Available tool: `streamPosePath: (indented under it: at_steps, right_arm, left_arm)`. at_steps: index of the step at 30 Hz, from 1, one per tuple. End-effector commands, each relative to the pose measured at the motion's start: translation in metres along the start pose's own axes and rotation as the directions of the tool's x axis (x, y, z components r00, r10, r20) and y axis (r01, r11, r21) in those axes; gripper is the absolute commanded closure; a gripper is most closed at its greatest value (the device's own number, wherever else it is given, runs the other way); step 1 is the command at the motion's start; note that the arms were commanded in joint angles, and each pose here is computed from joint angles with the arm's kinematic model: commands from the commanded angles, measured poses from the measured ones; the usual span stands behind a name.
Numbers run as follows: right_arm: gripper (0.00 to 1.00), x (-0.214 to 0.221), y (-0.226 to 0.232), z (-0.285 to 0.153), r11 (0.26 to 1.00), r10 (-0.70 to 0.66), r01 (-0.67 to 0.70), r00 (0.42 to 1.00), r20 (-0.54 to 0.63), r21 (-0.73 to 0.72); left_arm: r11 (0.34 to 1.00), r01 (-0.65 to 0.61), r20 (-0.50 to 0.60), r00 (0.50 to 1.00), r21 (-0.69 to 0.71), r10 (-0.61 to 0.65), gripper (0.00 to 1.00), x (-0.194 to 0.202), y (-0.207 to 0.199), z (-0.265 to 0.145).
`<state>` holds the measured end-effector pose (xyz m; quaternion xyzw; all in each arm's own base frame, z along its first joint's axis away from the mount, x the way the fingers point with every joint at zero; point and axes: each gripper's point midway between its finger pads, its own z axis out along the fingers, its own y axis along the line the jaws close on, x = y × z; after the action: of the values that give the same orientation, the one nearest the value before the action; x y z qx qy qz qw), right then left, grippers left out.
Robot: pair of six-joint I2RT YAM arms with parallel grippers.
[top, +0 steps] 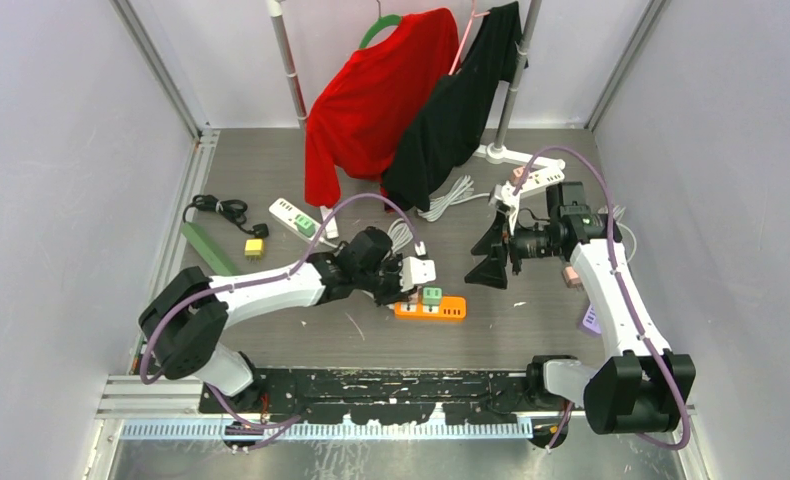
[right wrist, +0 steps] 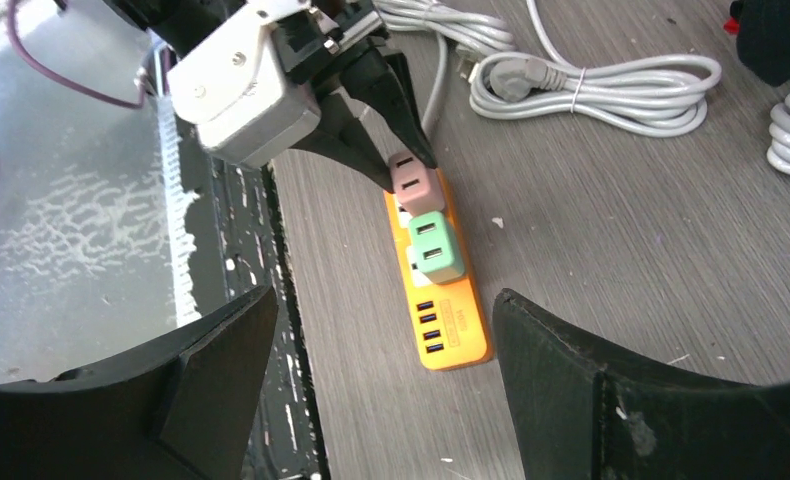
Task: Pull the plug off the socket
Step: Move the socket to the center of the board, then remove the plug from the socket.
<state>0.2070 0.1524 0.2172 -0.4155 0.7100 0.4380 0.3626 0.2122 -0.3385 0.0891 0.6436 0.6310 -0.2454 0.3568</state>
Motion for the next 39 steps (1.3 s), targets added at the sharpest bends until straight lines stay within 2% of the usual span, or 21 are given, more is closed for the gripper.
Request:
streamPosePath:
  at_steps: [1,4,6,7,11,14,15,17,20,24,25,29,30,32,35,39]
  right_arm:
    - [0.16,0.019,-0.010,0.006,0.994,-0.107,0.108,0.991,-0.075,0.016]
    - [0.12,0.041,-0.017,0.008,0.973,-0.224,0.228,0.963,-0.149,0.017]
    - [0.01,0.053,-0.023,0.009,0.956,-0.283,0.292,0.942,-0.180,0.025]
    - [0.00,0.057,-0.025,0.011,0.949,-0.302,0.313,0.935,-0.185,0.029]
    - [0.00,0.064,-0.022,0.018,0.921,-0.380,0.388,0.909,-0.171,0.015]
    - [0.00,0.070,-0.017,0.022,0.904,-0.425,0.426,0.890,-0.164,-0.034]
    - [0.00,0.073,-0.015,0.024,0.899,-0.437,0.434,0.884,-0.167,-0.054]
    - [0.00,0.080,-0.013,0.027,0.898,-0.440,0.431,0.880,-0.177,-0.087]
    - [0.00,0.086,-0.009,0.029,0.888,-0.459,0.438,0.868,-0.189,-0.140]
    - [0.04,0.090,-0.008,0.035,0.876,-0.479,0.450,0.854,-0.200,-0.175]
    - [0.05,0.090,-0.008,0.037,0.872,-0.486,0.455,0.850,-0.205,-0.181]
    - [0.15,0.093,-0.014,0.051,0.876,-0.480,0.449,0.844,-0.237,-0.174]
    - [0.18,0.095,-0.016,0.054,0.879,-0.476,0.446,0.841,-0.256,-0.169]
    - [0.21,0.097,-0.020,0.060,0.880,-0.474,0.443,0.835,-0.278,-0.169]
    - [0.25,0.103,-0.022,0.068,0.877,-0.479,0.443,0.822,-0.307,-0.184]
    - [0.29,0.107,-0.027,0.075,0.874,-0.485,0.451,0.804,-0.343,-0.178]
  left_arm:
    - [0.971,0.236,0.010,0.972,-0.045,-0.236,1.00,-0.012,-0.015,0.008]
    - [0.955,0.289,-0.013,0.957,-0.058,-0.290,0.99,-0.010,-0.025,0.015]
    - [0.952,0.299,-0.024,0.953,-0.069,-0.302,0.97,-0.009,-0.034,0.022]
    - [0.949,0.307,-0.022,0.951,-0.078,-0.309,0.94,-0.008,-0.037,0.024]
    - [0.930,0.349,0.048,0.937,-0.110,-0.346,0.74,-0.015,-0.035,0.023]
    - [0.930,0.346,0.131,0.935,-0.126,-0.330,0.52,-0.029,-0.031,0.014]
    - [0.934,0.336,0.160,0.935,-0.120,-0.315,0.47,-0.035,-0.031,0.010]
    - [0.943,0.316,0.217,0.932,-0.100,-0.289,0.41,-0.047,-0.032,0.003]
    - [0.953,0.288,0.275,0.927,-0.088,-0.255,0.37,-0.060,-0.034,-0.008]
    - [0.958,0.261,0.339,0.917,-0.118,-0.208,0.36,-0.062,-0.034,-0.025]
    - [0.957,0.259,0.373,0.907,-0.132,-0.194,0.32,-0.064,-0.033,-0.034]
    - [0.941,0.299,0.528,0.831,-0.156,-0.176,0.04,-0.067,-0.034,-0.056]
    - [0.940,0.306,0.557,0.812,-0.152,-0.175,0.00,-0.066,-0.036,-0.059]
    - [0.941,0.306,0.586,0.793,-0.144,-0.168,0.00,-0.064,-0.041,-0.065]
    - [0.948,0.291,0.573,0.802,-0.129,-0.168,0.00,-0.056,-0.047,-0.063]
    - [0.953,0.269,0.558,0.817,-0.139,-0.149,0.05,-0.048,-0.049,-0.057]
